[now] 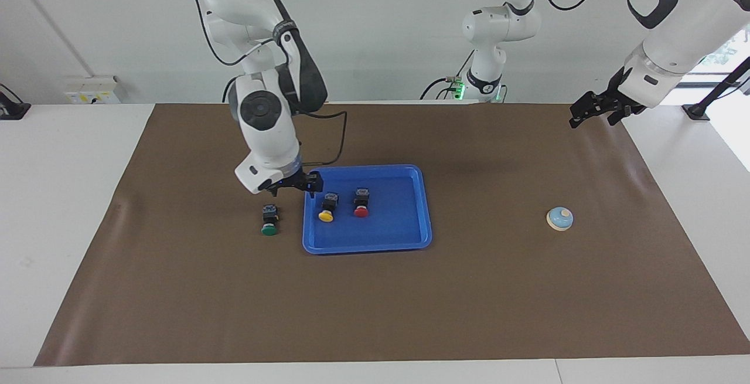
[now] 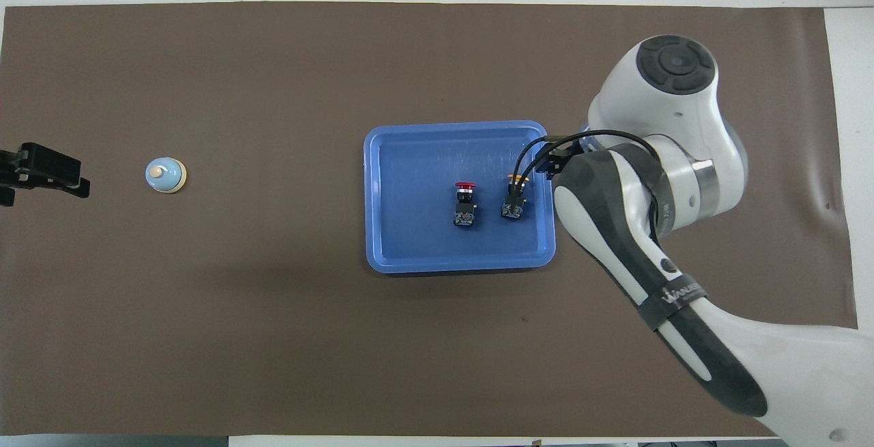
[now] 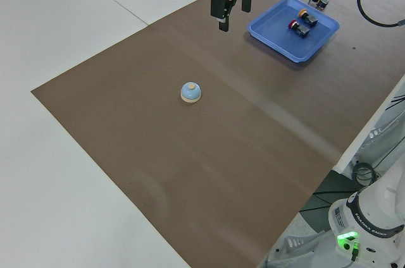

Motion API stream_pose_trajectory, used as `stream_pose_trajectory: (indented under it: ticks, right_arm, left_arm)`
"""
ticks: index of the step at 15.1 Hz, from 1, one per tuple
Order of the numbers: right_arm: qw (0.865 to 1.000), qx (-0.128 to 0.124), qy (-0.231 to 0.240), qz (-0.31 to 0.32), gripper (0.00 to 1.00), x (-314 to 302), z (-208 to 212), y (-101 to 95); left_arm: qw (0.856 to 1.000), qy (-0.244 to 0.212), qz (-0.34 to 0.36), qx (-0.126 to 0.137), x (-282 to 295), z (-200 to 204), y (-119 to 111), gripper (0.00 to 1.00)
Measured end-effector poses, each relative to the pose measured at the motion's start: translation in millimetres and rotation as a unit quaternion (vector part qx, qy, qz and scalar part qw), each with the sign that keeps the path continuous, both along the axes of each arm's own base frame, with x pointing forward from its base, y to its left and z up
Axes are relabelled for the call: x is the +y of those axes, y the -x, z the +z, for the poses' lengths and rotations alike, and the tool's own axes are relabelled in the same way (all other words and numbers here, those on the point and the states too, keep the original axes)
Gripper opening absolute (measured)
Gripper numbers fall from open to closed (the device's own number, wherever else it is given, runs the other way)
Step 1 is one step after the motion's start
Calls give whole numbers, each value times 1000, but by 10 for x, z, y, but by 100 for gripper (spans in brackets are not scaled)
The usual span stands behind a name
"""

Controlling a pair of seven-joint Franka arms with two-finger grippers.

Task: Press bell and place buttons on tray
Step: 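Carry the red button into the tray beside the yellow one, release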

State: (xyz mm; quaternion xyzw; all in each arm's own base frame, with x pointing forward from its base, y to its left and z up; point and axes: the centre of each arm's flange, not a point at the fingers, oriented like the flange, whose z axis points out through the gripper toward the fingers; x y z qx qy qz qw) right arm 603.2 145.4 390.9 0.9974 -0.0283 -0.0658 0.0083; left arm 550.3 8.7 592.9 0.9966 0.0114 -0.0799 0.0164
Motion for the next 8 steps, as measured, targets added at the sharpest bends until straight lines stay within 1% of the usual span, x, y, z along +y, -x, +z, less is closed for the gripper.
stream_pose_trajectory:
  ticks: [1, 2, 3, 5, 6, 8]
  right_arm:
    - [1000, 4, -3, 11, 100, -203, -58, -10]
    - [1000, 2, -6, 23, 100, -361, -135, -17]
    - [999, -7, -10, 29, 100, -477, -233, -21]
    - [999, -34, -15, 31, 100, -648, -487, 8]
    - [999, -40, -16, 31, 100, -695, -612, 52]
    - [999, -39, -16, 33, 100, -686, -744, 122]
  left_arm:
    - [1000, 0, 0, 0, 0, 0, 0, 100]
    - [1000, 0, 0, 0, 0, 0, 0, 100]
    - [1000, 0, 0, 0, 0, 0, 0, 100]
    - [1000, 0, 0, 0, 0, 0, 0, 100]
    - [1000, 0, 0, 0, 0, 0, 0, 100]
    - [1000, 0, 0, 0, 0, 0, 0, 100]
